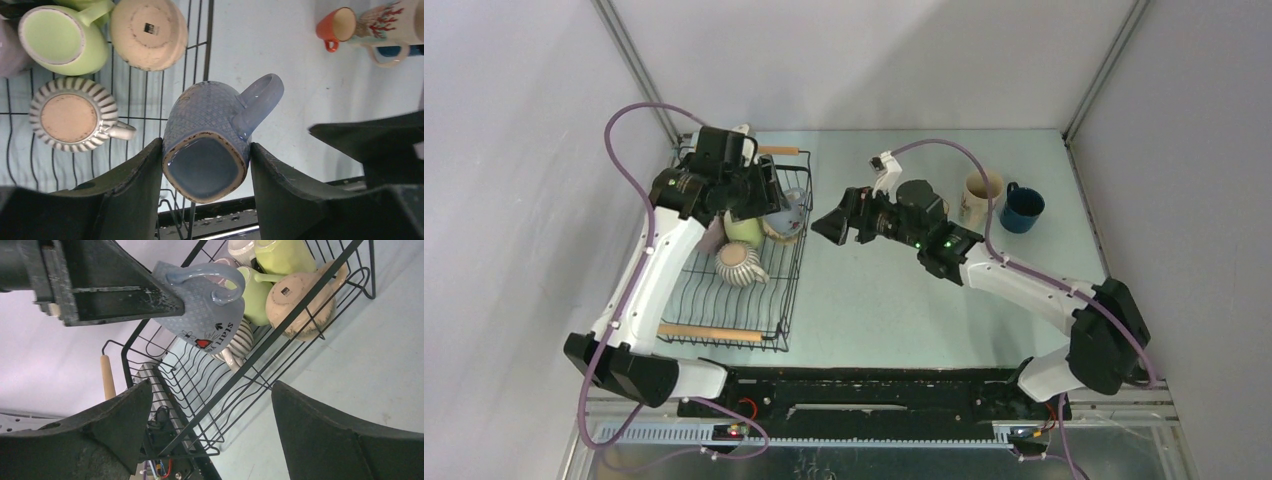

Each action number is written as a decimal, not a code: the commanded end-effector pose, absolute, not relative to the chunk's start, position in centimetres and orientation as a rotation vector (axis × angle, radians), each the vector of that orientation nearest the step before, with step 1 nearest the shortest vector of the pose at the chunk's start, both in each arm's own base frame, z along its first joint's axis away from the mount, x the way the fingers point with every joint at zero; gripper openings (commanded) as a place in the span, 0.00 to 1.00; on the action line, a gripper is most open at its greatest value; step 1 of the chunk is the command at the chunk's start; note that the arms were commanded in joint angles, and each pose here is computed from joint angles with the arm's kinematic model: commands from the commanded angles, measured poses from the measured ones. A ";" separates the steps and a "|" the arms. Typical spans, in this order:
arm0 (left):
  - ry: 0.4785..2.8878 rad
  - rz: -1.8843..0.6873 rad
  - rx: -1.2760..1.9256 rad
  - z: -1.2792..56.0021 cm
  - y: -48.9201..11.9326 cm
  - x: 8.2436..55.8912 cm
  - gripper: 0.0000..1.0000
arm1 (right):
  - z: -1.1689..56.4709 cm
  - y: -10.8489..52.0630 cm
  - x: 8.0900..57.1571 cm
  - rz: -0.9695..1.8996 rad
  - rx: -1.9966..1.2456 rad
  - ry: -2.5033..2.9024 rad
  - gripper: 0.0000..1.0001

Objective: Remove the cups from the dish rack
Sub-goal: Place the cup at the center of the board.

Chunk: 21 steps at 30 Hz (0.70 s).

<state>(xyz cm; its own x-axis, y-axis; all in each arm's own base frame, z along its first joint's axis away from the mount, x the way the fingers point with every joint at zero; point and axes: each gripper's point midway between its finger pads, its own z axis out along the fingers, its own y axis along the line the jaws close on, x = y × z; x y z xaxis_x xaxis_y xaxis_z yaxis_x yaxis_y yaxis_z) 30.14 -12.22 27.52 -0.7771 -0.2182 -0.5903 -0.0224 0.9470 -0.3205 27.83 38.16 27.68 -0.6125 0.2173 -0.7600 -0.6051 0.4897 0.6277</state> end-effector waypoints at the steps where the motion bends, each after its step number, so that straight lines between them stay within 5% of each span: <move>1: 2.287 -0.573 -0.144 33.1 -13.8 29.7 0.00 | 29.8 39.9 27.8 1.332 -0.356 1.750 0.94; 21: 2.225 -0.876 -0.149 35.6 -16.8 28.7 0.00 | 30.8 41.8 28.2 1.542 -0.305 1.631 0.85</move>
